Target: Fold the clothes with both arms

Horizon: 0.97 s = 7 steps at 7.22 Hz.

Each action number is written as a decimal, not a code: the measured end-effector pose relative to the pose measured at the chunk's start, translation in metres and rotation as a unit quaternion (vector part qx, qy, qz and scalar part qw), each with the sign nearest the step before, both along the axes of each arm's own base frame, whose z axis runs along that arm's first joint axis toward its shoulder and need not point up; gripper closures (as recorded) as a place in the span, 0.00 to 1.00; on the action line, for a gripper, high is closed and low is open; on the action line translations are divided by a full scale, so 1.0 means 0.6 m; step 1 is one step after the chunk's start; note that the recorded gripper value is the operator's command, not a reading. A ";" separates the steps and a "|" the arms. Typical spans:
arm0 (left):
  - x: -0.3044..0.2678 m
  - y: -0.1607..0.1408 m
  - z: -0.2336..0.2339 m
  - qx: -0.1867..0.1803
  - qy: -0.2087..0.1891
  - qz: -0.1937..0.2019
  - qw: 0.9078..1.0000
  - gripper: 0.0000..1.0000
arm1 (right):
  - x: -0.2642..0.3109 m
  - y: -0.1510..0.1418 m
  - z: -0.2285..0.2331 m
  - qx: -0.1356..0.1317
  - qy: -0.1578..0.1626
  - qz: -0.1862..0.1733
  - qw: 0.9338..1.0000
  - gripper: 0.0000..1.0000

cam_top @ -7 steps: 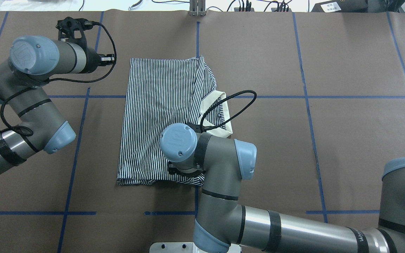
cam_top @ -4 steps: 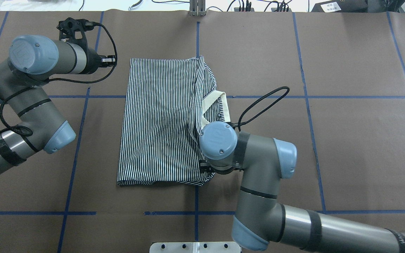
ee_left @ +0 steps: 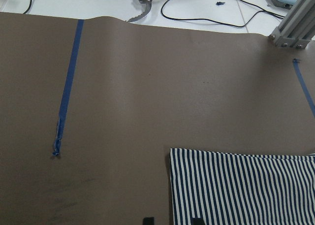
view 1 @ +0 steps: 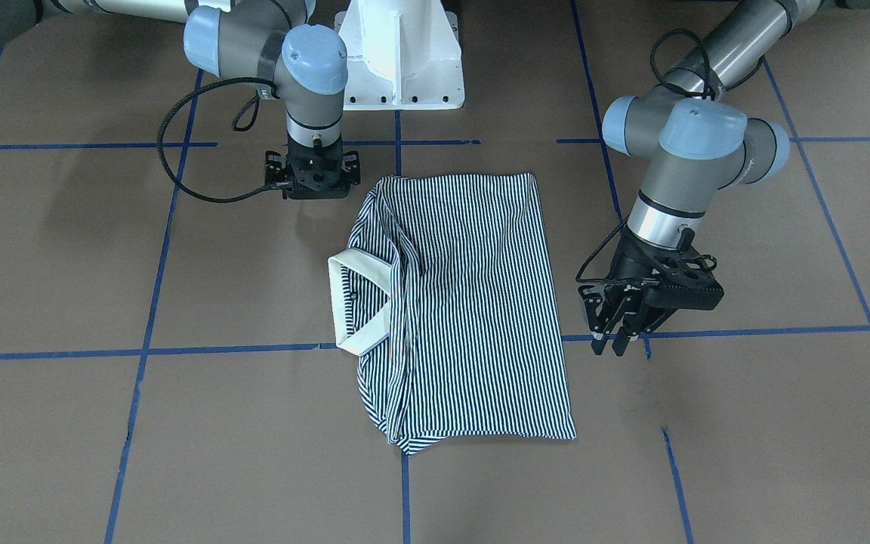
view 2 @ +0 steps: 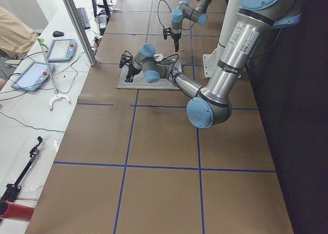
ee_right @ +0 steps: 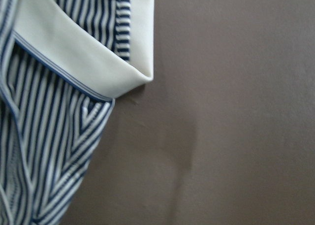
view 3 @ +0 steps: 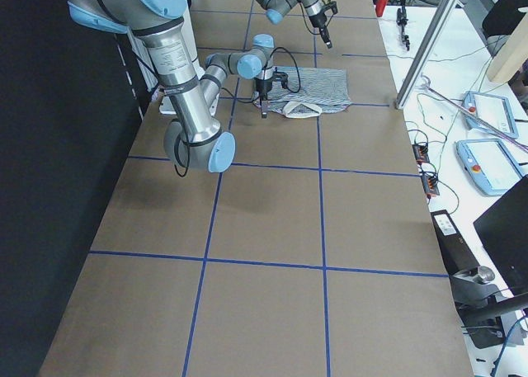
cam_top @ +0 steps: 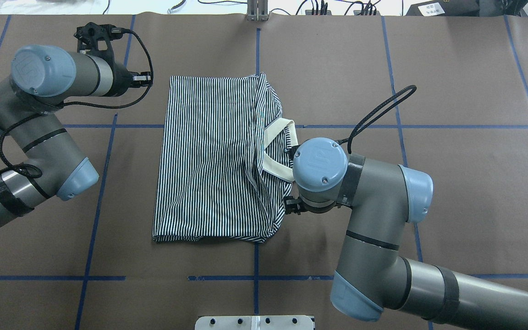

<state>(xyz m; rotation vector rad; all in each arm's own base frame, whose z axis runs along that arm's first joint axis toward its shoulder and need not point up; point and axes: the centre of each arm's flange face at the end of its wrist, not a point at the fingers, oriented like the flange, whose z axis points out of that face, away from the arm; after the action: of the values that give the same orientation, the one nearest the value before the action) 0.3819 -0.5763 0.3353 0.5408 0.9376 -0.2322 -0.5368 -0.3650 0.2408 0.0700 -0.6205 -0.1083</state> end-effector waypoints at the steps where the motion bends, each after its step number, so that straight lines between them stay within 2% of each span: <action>1: -0.002 0.001 -0.001 0.000 0.001 0.000 1.000 0.62 | -0.024 -0.023 -0.039 0.000 -0.013 0.013 1.000 0.00; 4: -0.039 0.031 0.030 -0.005 0.005 0.017 1.000 0.62 | -0.157 -0.095 -0.103 -0.017 -0.048 0.060 0.997 0.00; 7: -0.051 0.040 0.036 -0.006 0.007 0.020 1.000 0.62 | -0.196 -0.116 -0.092 -0.016 -0.034 0.063 0.997 0.00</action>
<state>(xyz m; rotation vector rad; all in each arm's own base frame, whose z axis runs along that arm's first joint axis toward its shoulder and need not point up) 0.3513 -0.5522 0.3569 0.5090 0.9587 -0.2052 -0.6546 -0.4347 0.1859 0.0814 -0.6837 0.0258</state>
